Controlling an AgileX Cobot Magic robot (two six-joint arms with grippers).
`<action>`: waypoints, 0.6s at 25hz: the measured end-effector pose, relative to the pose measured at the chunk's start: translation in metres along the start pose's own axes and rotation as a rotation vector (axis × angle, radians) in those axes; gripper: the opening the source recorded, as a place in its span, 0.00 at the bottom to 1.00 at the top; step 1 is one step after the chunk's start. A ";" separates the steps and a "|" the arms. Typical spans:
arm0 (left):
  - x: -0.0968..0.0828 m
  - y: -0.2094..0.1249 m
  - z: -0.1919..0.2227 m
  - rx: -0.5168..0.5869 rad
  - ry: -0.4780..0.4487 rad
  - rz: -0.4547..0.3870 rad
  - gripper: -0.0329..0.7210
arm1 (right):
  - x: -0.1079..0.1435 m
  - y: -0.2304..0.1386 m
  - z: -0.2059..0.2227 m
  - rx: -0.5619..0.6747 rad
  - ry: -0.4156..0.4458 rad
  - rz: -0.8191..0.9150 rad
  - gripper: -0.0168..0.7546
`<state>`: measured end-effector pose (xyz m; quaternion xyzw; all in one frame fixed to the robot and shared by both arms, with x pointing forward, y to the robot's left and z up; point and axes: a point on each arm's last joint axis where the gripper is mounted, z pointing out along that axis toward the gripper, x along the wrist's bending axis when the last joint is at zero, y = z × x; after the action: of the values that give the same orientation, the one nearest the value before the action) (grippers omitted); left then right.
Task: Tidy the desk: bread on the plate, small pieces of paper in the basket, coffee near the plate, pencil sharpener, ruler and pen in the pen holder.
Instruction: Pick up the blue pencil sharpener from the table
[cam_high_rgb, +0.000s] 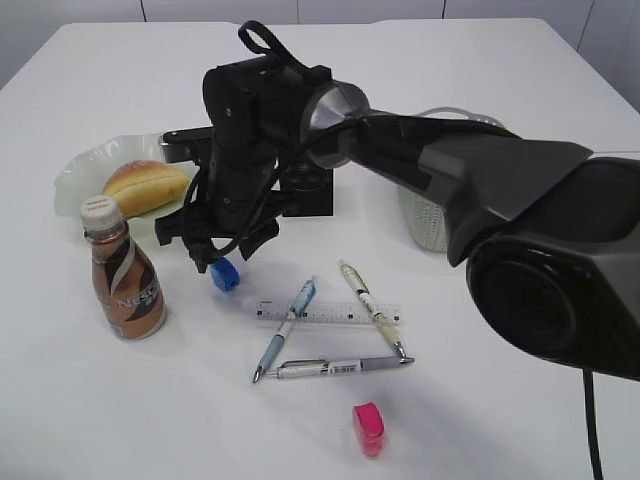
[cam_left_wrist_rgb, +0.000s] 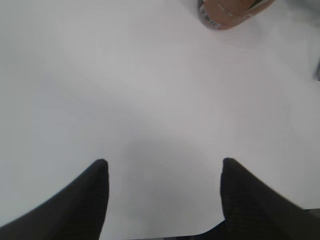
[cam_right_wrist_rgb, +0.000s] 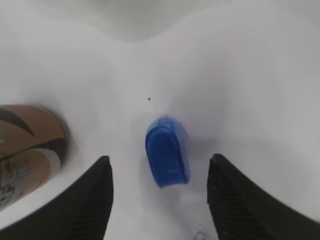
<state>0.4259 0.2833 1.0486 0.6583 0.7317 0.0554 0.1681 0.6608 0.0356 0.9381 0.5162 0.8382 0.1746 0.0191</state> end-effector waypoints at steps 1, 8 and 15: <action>0.000 0.000 0.000 0.000 0.000 0.000 0.72 | 0.000 0.001 0.001 -0.012 0.002 0.000 0.59; 0.000 0.000 0.000 0.000 0.000 0.000 0.71 | 0.000 0.005 0.002 -0.055 0.002 0.005 0.59; 0.000 0.000 0.000 0.000 0.000 0.000 0.70 | -0.002 0.003 0.011 -0.041 -0.005 0.018 0.59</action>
<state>0.4259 0.2833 1.0486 0.6583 0.7317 0.0554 0.1681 0.6663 0.0383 0.9283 0.5237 0.8298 0.1907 0.0301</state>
